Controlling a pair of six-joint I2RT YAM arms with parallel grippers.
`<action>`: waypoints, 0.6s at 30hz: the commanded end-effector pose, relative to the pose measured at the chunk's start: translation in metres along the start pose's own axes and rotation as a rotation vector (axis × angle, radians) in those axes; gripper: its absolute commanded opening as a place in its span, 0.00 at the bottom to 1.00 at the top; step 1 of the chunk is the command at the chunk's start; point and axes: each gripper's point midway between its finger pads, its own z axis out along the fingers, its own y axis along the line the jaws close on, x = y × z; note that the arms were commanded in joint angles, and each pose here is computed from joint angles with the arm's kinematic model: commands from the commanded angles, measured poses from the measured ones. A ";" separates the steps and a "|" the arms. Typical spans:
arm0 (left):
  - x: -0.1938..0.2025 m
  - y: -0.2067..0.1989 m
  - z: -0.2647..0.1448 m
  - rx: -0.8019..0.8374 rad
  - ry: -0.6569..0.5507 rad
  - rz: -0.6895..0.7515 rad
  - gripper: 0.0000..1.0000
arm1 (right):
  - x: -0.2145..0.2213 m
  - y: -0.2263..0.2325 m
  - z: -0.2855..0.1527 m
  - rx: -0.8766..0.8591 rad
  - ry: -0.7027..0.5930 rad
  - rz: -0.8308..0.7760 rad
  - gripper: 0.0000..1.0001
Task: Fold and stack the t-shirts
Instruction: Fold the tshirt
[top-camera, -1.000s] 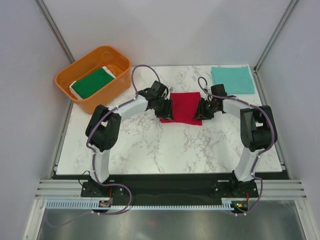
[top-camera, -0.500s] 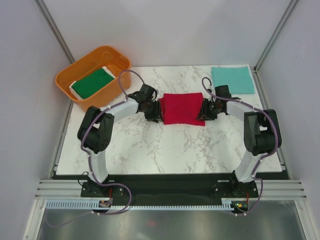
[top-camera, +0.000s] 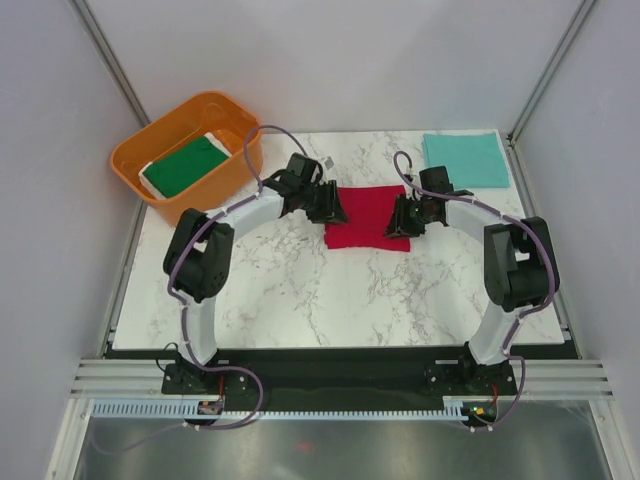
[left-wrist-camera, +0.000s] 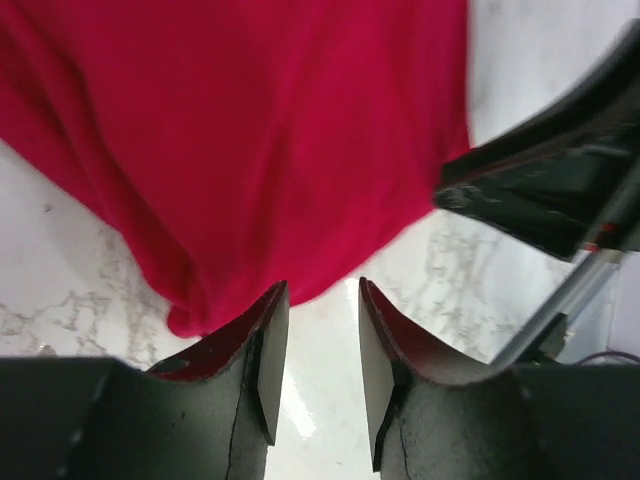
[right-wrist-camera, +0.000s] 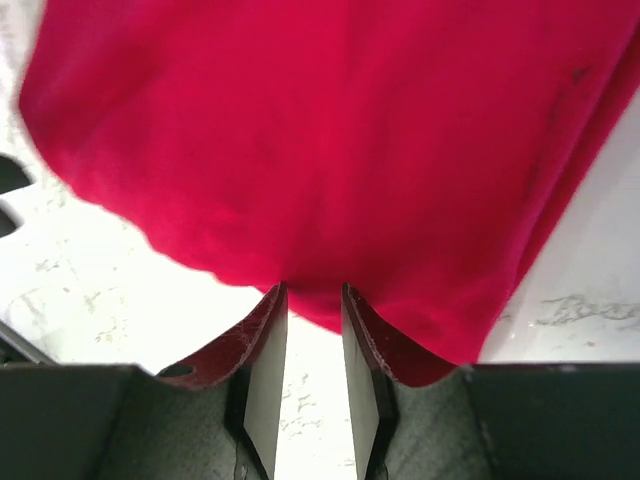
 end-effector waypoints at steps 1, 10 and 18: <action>0.027 0.059 0.026 -0.136 0.052 -0.109 0.41 | 0.012 -0.031 0.011 0.074 0.025 0.028 0.37; 0.011 0.048 -0.007 -0.117 -0.016 -0.102 0.41 | -0.006 -0.013 -0.011 0.047 -0.040 0.001 0.39; 0.012 0.013 -0.054 -0.040 -0.069 -0.012 0.57 | -0.005 -0.016 -0.048 0.165 -0.076 0.047 0.48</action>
